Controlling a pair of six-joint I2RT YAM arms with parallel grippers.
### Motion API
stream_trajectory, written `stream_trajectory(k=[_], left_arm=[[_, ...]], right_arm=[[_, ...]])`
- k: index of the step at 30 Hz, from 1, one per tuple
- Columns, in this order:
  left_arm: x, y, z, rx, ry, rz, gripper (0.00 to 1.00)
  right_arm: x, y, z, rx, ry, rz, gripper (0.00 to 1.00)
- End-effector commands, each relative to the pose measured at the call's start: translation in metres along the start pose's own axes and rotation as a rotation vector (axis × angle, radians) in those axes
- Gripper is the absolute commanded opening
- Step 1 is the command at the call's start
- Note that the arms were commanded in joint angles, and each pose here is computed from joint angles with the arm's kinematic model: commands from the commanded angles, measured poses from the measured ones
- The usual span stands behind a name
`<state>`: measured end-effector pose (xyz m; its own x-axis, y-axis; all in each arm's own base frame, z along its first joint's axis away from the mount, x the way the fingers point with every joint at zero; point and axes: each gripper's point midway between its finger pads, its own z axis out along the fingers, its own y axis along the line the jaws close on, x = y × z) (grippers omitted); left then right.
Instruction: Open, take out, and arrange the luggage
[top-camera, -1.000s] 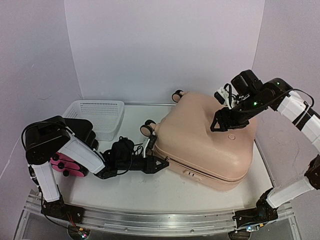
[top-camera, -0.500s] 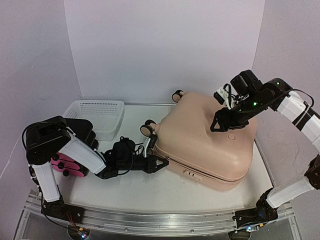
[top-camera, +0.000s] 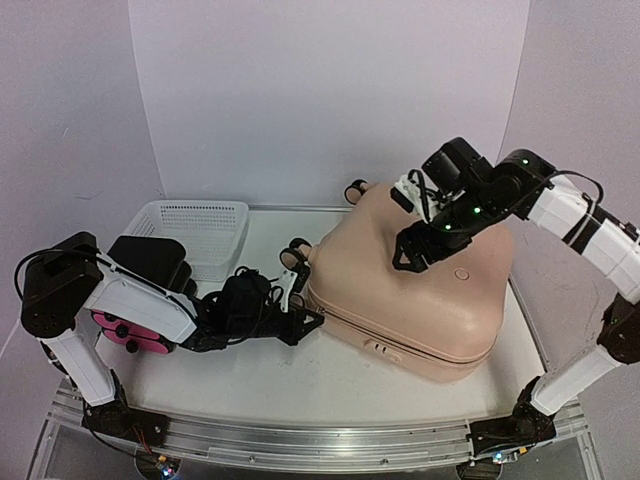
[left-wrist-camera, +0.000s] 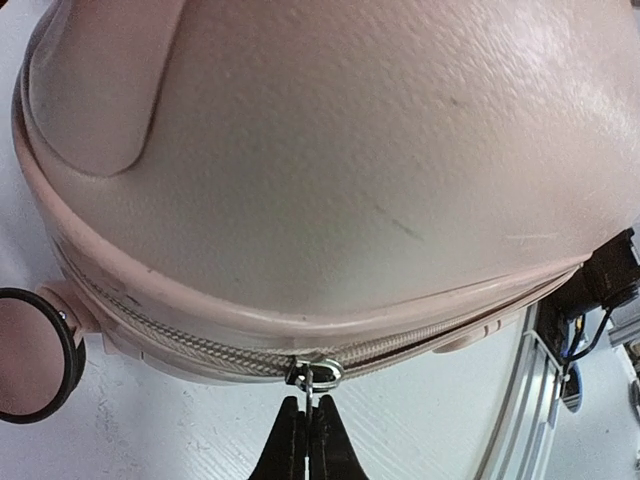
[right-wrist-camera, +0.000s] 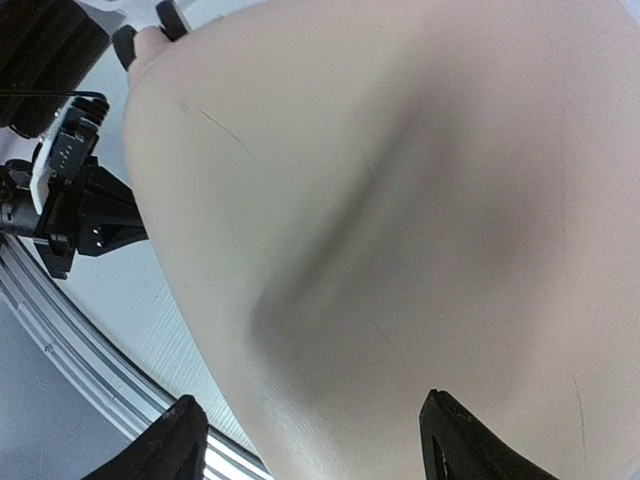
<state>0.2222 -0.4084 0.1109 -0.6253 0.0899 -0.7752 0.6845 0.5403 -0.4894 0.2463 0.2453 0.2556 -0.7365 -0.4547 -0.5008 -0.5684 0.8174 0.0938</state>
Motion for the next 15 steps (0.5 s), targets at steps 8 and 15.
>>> stream_trajectory(k=[8, 15], left_arm=[[-0.011, 0.014, -0.010, -0.110, -0.041, 0.035, 0.00], [-0.002, 0.012, -0.004, -0.101, -0.016, 0.044, 0.00]], right_arm=[[-0.111, 0.072, 0.052, -0.009, -0.131, -0.399, 0.83], [-0.136, 0.094, 0.092, 0.015, -0.124, -0.496, 0.78]])
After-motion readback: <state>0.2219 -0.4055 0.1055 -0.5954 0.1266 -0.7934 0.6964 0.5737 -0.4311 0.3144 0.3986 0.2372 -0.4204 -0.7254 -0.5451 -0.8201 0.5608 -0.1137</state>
